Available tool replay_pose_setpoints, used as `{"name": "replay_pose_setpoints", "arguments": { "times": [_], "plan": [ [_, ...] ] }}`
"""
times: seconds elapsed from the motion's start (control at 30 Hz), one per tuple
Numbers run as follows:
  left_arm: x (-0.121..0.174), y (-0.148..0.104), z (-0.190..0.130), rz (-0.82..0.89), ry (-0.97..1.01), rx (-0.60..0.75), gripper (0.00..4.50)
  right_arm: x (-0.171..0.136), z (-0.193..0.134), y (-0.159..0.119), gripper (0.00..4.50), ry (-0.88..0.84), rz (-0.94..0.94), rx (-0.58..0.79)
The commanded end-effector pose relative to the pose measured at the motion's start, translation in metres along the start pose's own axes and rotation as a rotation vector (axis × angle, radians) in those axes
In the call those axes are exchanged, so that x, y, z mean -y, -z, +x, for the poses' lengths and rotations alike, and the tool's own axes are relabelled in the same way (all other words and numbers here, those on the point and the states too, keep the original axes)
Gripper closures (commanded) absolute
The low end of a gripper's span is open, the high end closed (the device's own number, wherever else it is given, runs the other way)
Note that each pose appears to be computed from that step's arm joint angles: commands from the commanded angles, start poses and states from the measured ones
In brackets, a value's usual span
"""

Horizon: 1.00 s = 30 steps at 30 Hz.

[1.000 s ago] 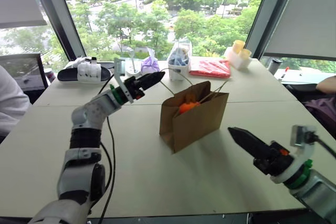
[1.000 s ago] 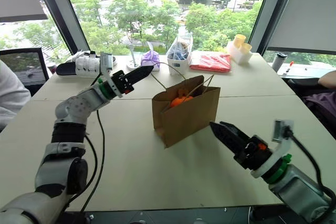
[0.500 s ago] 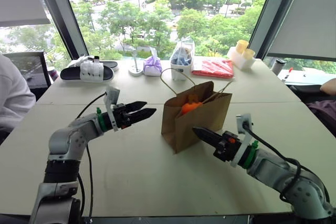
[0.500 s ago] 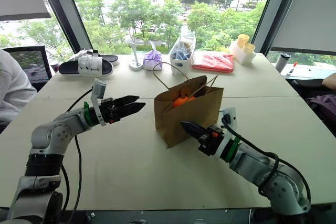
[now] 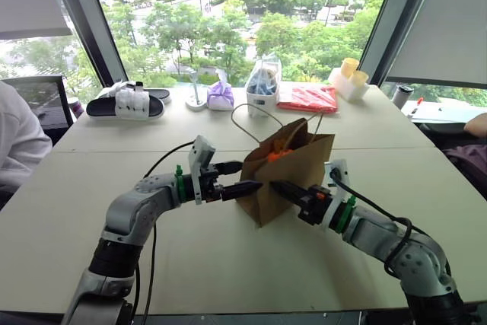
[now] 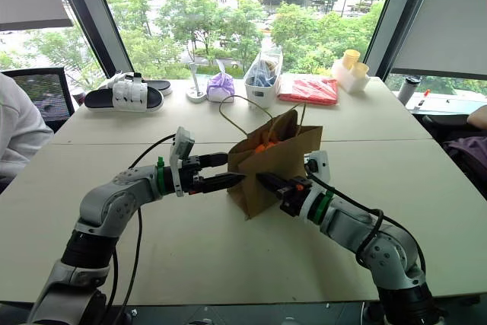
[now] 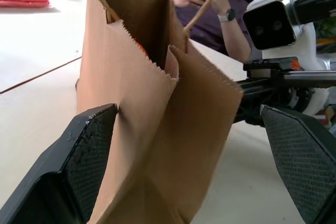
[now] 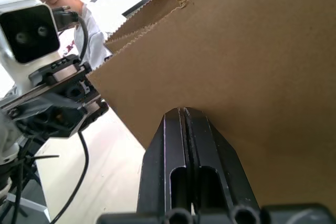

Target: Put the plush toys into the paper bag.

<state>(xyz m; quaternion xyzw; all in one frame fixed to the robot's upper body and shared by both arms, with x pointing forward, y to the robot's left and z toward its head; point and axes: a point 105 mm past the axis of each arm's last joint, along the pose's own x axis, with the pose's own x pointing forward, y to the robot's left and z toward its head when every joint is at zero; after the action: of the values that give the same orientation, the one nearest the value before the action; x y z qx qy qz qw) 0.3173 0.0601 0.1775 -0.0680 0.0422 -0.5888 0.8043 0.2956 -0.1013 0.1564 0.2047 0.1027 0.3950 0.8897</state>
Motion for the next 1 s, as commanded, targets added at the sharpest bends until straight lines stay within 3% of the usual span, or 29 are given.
{"name": "replay_pose_setpoints", "arguments": {
  "times": [0.03, 0.2, 0.43, 0.53, 0.77, 0.93, 1.0],
  "plan": [
    [0.008, -0.007, 0.012, 0.075, 0.021, -0.011, 0.0, -0.004, 0.005, -0.01, 4.48, -0.011, -0.011, 0.043],
    [0.008, -0.011, 0.022, 0.078, 0.009, 0.008, 0.0, -0.006, 0.009, -0.005, 4.48, -0.019, -0.006, 0.039],
    [-0.014, 0.003, 0.032, 0.125, -0.114, -0.028, 0.0, -0.006, 0.013, -0.006, 4.48, -0.017, 0.0, 0.051],
    [-0.016, 0.004, 0.035, 0.122, -0.12, -0.019, 0.81, -0.006, 0.011, -0.003, 4.5, -0.019, -0.003, 0.033],
    [-0.018, 0.001, 0.039, 0.102, -0.125, 0.009, 4.28, -0.012, 0.001, 0.014, 4.5, -0.038, 0.008, -0.025],
    [-0.016, -0.009, 0.04, 0.119, -0.095, 0.041, 4.43, -0.016, -0.015, 0.039, 4.5, -0.053, 0.016, -0.112],
    [-0.003, -0.029, 0.04, 0.152, 0.011, 0.102, 4.43, -0.019, -0.032, 0.056, 4.5, -0.061, 0.046, -0.166]
  ]
}}
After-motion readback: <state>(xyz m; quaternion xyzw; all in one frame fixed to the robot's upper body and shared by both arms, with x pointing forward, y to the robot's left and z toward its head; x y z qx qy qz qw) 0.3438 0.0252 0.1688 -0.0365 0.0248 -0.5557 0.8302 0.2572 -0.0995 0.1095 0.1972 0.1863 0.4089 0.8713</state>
